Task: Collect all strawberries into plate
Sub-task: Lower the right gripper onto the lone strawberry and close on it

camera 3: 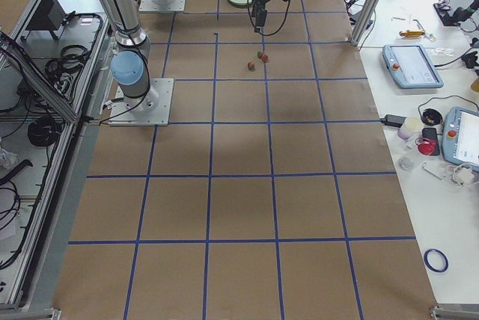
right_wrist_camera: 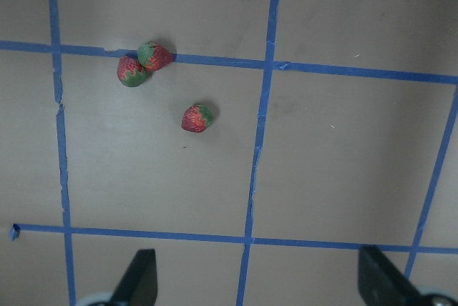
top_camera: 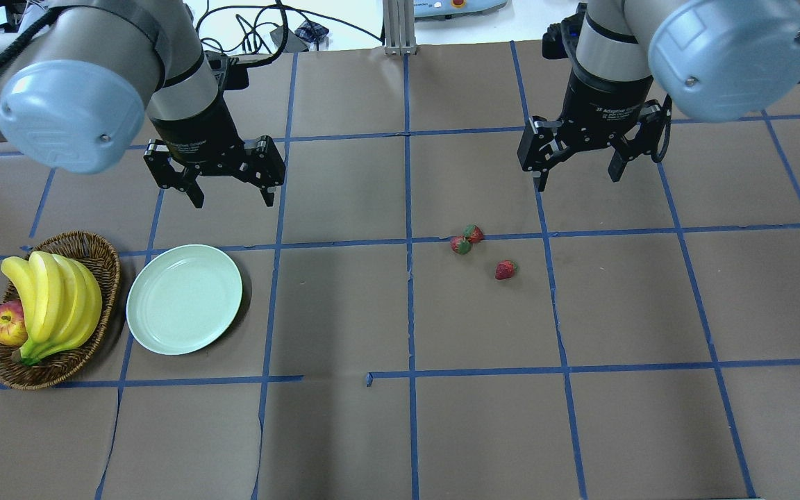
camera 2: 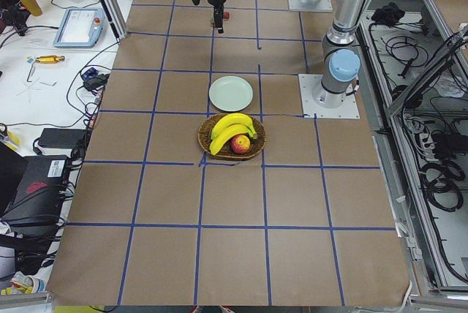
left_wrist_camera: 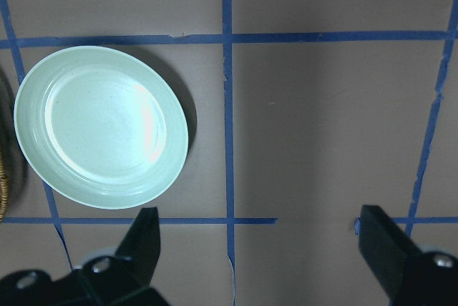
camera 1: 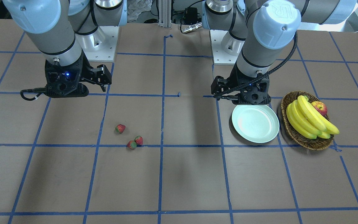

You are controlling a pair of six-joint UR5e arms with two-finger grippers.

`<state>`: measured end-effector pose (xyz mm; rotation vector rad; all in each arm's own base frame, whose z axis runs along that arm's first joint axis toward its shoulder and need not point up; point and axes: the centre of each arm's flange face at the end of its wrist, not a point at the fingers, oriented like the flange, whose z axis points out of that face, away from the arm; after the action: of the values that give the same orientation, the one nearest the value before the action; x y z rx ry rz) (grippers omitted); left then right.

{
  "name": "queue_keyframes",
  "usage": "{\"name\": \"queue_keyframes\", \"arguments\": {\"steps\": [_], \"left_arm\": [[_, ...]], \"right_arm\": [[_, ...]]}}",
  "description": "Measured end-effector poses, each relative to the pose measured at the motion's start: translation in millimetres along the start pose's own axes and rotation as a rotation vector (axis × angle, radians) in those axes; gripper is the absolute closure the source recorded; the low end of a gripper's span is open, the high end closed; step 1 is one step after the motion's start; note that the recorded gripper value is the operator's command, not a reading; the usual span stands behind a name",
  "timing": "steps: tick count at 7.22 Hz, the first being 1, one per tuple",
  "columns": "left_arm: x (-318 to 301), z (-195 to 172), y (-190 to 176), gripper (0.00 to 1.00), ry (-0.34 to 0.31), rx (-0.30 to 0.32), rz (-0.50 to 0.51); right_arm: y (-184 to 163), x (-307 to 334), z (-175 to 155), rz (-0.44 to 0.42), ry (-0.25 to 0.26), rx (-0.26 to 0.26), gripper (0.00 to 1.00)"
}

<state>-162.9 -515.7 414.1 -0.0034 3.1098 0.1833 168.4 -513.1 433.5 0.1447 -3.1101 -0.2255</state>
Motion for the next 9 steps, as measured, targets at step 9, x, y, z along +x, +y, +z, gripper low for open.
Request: {"name": "queue_keyframes", "arguments": {"steps": [9], "left_arm": [[4,13,4,0.00,-0.004,-0.023,0.005]], "right_arm": [[-24,-37,205,-0.075,-0.039,0.035,0.02]]}}
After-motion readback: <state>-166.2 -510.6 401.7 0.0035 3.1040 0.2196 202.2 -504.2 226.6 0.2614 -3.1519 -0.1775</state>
